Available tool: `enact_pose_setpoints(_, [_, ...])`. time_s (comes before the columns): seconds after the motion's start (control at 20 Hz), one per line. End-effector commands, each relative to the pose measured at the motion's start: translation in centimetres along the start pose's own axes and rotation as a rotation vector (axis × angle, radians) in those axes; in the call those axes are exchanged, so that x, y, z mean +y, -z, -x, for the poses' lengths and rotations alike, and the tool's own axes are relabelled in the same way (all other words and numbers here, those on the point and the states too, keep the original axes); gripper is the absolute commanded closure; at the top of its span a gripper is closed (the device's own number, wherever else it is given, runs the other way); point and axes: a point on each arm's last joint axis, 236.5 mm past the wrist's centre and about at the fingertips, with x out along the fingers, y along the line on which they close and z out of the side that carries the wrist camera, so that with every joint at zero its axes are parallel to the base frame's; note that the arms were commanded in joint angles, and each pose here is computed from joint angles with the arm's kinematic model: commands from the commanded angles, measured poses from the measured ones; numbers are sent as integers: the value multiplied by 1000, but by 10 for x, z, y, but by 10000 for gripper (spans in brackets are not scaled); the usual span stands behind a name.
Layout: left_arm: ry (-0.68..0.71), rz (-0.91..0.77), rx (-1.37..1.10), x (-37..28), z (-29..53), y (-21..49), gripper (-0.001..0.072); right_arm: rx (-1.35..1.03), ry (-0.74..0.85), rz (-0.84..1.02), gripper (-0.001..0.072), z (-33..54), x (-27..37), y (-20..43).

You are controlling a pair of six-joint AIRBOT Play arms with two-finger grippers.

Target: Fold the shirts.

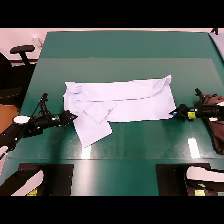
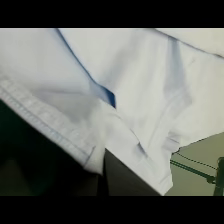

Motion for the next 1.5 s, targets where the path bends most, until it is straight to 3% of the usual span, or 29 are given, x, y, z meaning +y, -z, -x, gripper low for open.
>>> enact_pose_setpoints(0.0, [12, -7, 6, -5, 1, 0, 687, -120, 19, 55, 693, 15, 17, -23])
enact_pose_setpoints(0.3, [176, -188, -26, -94, 33, -51, 690, -353, -57, 187, 696, 85, 92, -40])
enact_pose_setpoints(0.65, [270, -659, -254, -274, 170, -135, 690, -858, -42, 546, 698, 276, 243, -36])
enact_pose_setpoints(0.9, [149, -994, -631, -382, 328, -139, 690, -1219, 16, 739, 699, 407, 332, 17])
enact_pose_setpoints(1.15, [106, -1147, -873, -424, 425, -85, 690, -1405, 22, 886, 698, 476, 392, 73])
enact_pose_setpoints(1.45, [62, -1151, -909, -418, 435, -78, 689, -1395, 18, 966, 697, 498, 422, 78])
